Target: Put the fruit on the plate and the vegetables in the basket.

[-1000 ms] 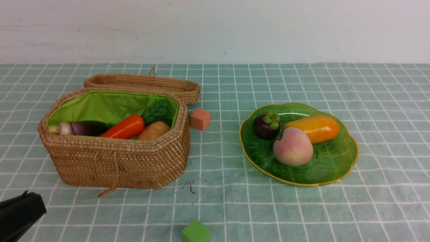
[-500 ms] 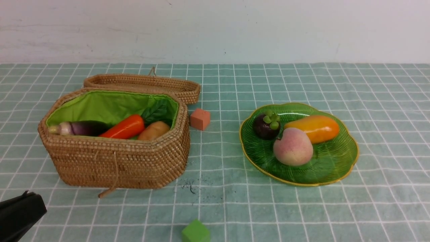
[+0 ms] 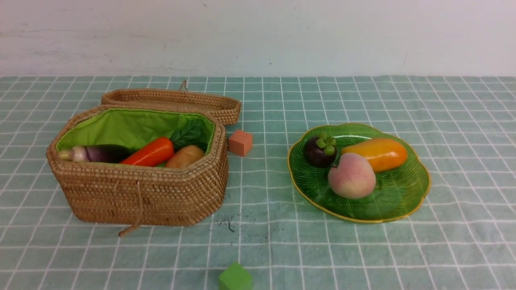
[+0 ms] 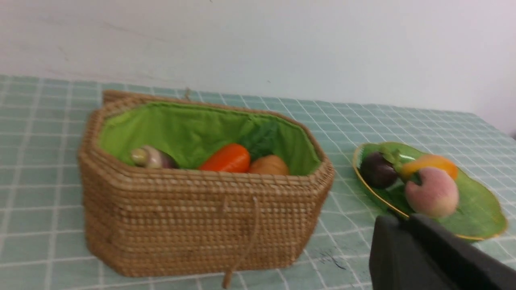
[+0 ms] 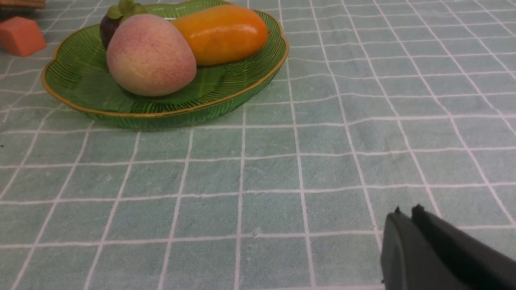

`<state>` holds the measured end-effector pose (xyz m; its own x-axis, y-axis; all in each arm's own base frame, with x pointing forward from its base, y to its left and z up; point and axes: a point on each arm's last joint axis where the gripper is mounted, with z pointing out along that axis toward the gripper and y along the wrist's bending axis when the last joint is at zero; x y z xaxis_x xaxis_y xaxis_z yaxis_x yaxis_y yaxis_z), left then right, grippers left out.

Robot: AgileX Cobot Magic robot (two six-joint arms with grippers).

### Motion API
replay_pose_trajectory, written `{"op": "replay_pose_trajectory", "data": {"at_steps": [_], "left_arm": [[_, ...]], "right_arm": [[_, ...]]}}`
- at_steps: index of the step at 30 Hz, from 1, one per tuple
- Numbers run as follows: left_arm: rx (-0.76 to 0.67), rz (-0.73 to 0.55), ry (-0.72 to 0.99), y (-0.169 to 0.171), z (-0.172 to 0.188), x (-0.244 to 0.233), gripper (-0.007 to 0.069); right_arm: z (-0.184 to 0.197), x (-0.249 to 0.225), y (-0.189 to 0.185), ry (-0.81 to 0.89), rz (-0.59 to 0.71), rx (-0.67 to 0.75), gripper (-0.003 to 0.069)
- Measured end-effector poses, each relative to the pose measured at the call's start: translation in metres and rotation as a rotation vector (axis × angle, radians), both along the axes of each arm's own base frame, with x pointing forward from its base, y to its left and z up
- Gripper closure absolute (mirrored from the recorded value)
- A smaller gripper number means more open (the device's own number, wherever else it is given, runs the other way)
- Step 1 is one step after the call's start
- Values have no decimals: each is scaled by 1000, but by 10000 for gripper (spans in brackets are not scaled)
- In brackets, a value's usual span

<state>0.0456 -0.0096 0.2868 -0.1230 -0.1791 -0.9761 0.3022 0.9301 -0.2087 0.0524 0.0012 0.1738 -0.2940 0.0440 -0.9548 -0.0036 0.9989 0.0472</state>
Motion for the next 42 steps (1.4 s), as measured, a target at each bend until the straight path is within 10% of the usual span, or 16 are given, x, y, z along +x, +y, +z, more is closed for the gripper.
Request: {"op": "replay_pose_trajectory", "data": {"at_steps": [15,42], "left_arm": [[1,244,251,4,-116,7,638],[6,253,262,5,-118,7,638]], "right_arm": [[0,0,0,-1,0,0,619],[0,0,0,-1,-1,0,589]]}}
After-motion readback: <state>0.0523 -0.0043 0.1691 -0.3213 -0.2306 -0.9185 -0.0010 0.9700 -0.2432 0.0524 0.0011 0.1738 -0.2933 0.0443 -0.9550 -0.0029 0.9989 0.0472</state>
